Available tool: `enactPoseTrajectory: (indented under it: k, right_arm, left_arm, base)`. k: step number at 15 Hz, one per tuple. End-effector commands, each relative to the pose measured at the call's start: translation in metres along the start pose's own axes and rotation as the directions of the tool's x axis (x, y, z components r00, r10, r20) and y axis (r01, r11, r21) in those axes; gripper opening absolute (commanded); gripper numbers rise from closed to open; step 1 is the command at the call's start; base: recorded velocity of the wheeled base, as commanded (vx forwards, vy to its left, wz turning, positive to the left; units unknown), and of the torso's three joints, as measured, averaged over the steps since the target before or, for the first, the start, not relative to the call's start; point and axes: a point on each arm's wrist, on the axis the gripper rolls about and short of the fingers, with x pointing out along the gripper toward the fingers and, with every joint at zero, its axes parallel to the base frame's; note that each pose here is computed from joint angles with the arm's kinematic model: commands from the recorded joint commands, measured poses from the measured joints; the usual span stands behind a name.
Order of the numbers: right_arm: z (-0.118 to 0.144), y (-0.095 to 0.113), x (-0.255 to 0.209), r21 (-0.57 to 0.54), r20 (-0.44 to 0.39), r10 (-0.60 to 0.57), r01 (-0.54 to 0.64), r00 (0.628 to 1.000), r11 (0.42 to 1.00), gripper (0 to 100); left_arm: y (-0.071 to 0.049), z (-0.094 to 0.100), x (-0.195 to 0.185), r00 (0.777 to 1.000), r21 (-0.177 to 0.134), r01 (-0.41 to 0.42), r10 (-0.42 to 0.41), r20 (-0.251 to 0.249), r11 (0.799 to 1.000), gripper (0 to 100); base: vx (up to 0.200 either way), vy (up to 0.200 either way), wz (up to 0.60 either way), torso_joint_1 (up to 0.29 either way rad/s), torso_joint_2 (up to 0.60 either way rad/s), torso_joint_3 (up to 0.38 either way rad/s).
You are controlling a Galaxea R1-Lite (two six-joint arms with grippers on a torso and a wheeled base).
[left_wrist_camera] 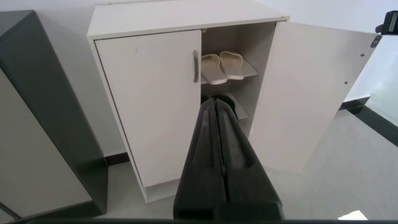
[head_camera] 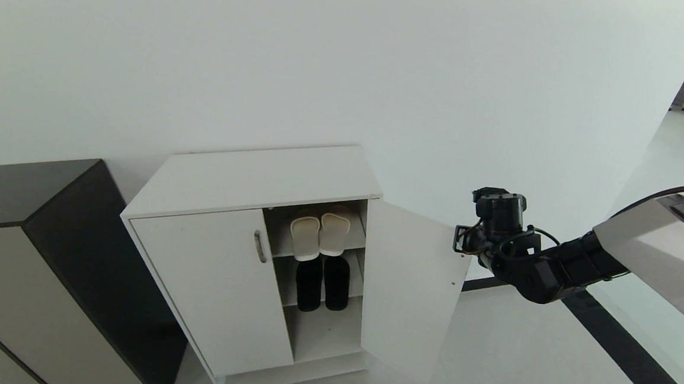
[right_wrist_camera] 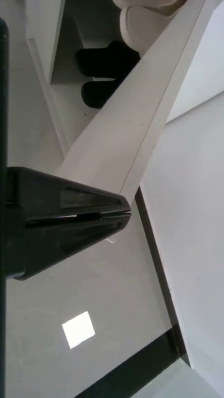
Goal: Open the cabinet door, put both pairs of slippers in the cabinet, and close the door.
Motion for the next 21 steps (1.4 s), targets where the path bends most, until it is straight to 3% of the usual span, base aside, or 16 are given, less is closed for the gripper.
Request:
enactPoseTrajectory:
  k: [1, 17, 21]
  right_arm:
    - [0.000, 0.000, 0.000, -0.001, 0.000, 0.001, -0.001, 1.000, 1.000, 0]
    - [-0.011, 0.007, -0.005, -0.026, -0.028, 0.015, -0.016, 0.999, 1.000, 0]
    - [0.004, 0.017, -0.031, -0.024, 0.002, 0.056, -0.056, 0.998, 0.998, 0]
  left_arm:
    - [0.000, 0.000, 0.000, 1.000, -0.001, 0.001, -0.001, -0.001, 1.000, 0]
    - [0.000, 0.000, 0.000, 1.000, -0.001, 0.000, 0.000, -0.001, 1.000, 0]
    - [0.000, 0.000, 0.000, 1.000, -0.002, 0.001, -0.001, -0.001, 1.000, 0]
  base:
    - [0.000, 0.000, 0.00, 0.000, 0.00, 0.000]
    - [0.000, 0.000, 0.00, 0.000, 0.00, 0.000]
    - [0.000, 0.000, 0.00, 0.000, 0.00, 0.000]
